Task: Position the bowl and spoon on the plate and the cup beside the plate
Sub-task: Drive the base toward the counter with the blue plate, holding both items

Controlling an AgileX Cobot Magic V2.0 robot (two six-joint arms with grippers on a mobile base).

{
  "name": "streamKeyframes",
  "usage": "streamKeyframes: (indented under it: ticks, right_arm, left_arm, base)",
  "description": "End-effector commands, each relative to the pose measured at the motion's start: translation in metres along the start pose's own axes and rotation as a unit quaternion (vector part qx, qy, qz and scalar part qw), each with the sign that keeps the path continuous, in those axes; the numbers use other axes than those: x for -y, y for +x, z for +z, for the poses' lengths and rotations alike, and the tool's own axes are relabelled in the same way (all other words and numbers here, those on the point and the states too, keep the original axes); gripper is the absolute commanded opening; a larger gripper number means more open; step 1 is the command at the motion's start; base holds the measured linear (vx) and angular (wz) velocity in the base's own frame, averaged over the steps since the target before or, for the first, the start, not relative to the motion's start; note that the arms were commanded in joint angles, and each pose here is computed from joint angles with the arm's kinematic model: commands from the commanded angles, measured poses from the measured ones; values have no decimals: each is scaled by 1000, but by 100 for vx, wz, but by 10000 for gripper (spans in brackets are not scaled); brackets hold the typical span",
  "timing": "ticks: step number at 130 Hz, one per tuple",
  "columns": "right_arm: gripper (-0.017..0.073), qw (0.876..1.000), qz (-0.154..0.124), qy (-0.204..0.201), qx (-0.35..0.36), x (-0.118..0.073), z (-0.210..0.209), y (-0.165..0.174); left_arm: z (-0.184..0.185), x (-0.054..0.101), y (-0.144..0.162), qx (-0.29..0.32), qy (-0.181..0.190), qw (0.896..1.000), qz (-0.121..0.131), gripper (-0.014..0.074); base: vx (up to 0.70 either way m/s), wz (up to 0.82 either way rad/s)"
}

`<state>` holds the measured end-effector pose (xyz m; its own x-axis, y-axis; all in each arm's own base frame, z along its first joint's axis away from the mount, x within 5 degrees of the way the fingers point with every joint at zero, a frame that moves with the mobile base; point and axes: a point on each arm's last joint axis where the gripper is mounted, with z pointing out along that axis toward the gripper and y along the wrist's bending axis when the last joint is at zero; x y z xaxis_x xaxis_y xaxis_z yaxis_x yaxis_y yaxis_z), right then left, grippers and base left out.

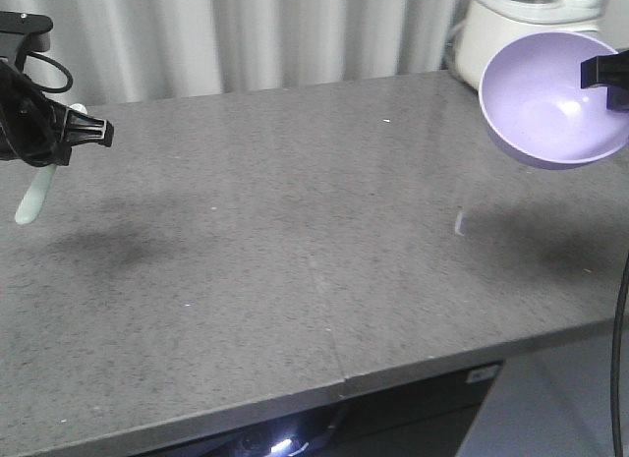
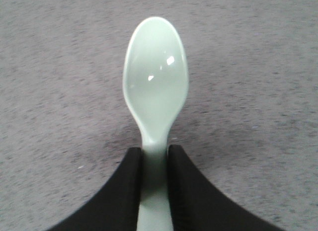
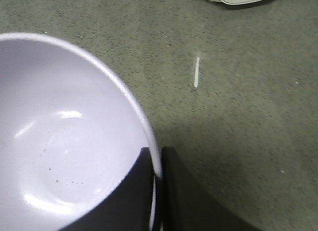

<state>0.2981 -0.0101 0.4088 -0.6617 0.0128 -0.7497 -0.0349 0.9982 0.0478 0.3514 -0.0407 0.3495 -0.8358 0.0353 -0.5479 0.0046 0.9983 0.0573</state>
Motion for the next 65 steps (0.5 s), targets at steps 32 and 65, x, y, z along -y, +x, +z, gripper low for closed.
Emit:
streamKeyframes:
  ticks: [32,65]
  right_arm:
    - [-3,998,-5,4,60,-1,-20,-13]
    - [-3,998,-5,4,60,-1,-20,-13]
  left_arm:
    - [-25,-1,-8,54,5,999,-3,-8]
    - [-25,-1,-8,54,5,999,-3,-8]
  base:
    - [-7,-41]
    - [-7,-41]
